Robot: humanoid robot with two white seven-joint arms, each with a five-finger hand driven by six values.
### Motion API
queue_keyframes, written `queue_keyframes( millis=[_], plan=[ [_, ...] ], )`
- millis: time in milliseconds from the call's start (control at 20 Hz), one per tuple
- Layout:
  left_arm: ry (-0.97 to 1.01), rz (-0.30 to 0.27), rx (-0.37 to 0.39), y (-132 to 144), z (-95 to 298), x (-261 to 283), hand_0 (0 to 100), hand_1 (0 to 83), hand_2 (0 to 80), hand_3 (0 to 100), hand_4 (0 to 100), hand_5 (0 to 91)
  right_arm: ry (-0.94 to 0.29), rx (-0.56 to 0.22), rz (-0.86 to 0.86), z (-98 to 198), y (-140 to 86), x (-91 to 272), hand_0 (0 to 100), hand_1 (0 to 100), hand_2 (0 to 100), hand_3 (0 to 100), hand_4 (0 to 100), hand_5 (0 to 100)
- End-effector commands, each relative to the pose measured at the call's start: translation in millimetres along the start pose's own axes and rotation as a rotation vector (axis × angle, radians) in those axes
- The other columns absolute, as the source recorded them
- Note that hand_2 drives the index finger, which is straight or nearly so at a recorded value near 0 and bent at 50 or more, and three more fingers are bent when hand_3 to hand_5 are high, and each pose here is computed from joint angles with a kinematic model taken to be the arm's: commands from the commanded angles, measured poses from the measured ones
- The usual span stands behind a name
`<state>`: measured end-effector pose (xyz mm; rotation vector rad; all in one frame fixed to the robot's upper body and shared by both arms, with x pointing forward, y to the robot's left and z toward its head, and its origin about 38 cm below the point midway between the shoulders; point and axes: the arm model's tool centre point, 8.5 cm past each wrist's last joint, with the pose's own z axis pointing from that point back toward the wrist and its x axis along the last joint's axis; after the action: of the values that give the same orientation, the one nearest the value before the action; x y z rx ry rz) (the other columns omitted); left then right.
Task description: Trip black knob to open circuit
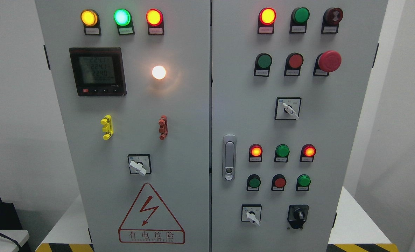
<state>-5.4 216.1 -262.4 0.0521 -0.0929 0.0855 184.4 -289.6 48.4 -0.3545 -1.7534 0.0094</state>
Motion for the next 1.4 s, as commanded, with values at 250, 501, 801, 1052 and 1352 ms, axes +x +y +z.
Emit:
queue_keyframes(
  millis=[250, 501, 801, 1052, 1352],
  plan=[
    [-0.009, -0.032, -0.005, -1, 0, 5, 12, 38.9, 0.0, 0, 0, 0.0, -0.172, -0.053, -0.042, -94, 12, 69, 25, 62, 41, 82, 88, 94],
    [-0.009, -0.034, -0.005, -1, 0, 5, 12, 38.9, 0.0, 0, 0, 0.0, -0.147, -0.051, -0.032, -112, 21, 73, 20, 72, 40, 82, 89, 95],
    [-0.009, -0.033, -0.007, -2, 0, 5, 12, 38.9, 0.0, 0, 0, 0.0, -0.103, -0.066, -0.024, -136, 41, 79, 13, 79, 39, 82, 89, 95],
    [-0.011, -0.034, -0.005, -1, -1, 6, 12, 38.9, 0.0, 0, 0, 0.0, -0.086, -0.103, -0.025, -154, 52, 79, 9, 83, 39, 82, 90, 95],
    [-0.009, -0.032, -0.005, -1, 0, 5, 12, 38.9, 0.0, 0, 0, 0.0, -0.034, -0.092, -0.035, -168, 72, 76, 10, 83, 39, 83, 90, 95]
  ],
)
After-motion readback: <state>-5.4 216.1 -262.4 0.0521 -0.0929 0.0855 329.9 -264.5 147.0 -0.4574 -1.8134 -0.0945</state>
